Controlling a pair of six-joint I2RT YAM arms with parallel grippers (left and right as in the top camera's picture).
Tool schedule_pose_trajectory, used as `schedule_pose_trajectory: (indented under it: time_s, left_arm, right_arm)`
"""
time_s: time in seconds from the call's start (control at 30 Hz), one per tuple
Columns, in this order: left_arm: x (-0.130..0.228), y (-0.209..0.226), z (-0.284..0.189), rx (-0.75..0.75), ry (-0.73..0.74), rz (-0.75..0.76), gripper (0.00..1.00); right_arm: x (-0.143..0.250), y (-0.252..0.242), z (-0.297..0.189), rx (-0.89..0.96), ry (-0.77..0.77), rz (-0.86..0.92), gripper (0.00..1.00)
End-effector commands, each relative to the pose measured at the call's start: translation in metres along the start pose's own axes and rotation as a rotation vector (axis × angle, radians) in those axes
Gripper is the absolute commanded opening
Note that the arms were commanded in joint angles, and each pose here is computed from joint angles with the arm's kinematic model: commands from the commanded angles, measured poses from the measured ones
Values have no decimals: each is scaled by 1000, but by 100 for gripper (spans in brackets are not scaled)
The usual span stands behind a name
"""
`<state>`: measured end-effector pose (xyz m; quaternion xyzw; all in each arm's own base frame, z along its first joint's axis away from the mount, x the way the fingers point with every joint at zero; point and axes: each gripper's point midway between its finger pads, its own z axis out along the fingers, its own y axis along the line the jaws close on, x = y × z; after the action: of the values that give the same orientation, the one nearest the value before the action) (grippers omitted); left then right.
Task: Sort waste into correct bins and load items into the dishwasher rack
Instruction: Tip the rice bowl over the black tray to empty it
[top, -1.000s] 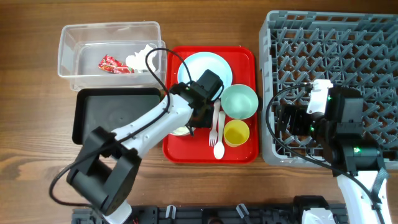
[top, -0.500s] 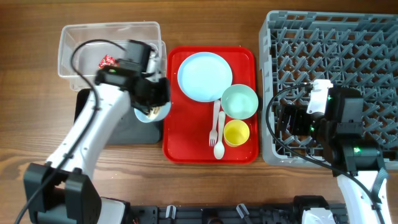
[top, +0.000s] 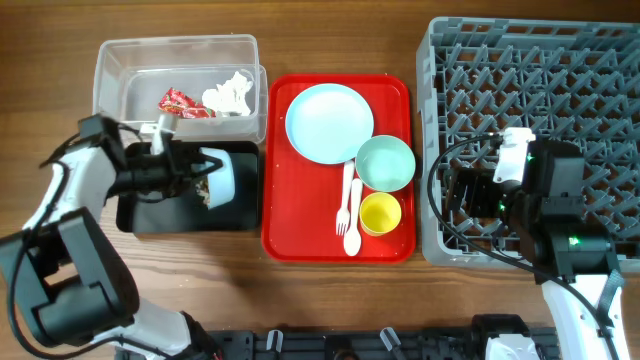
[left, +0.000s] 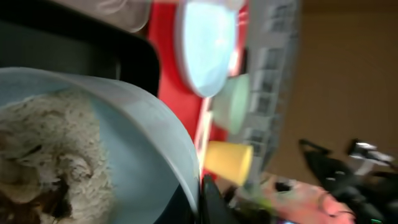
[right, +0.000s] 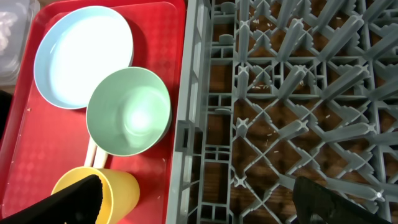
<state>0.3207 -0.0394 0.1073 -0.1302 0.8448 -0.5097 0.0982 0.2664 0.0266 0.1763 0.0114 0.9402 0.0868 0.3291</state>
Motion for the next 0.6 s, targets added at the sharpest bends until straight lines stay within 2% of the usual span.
schedule_pose_trajectory:
  time_s: [0.0, 0.17, 0.47, 0.57]
  left_arm:
    - [-10, -30, -21, 269, -85, 4, 4]
    - [-19, -40, -46, 389, -162, -50, 4]
    - [-28, -31, -69, 402, -242, -66, 4]
    - [-31, -20, -66, 342, -237, -67, 4]
  right_arm:
    - [-7, 5, -5, -19, -15, -2, 100]
    - [-7, 5, -5, -19, -15, -1, 100]
    - [-7, 5, -5, -19, -15, -1, 100]
    - [-7, 5, -5, -19, -15, -1, 100]
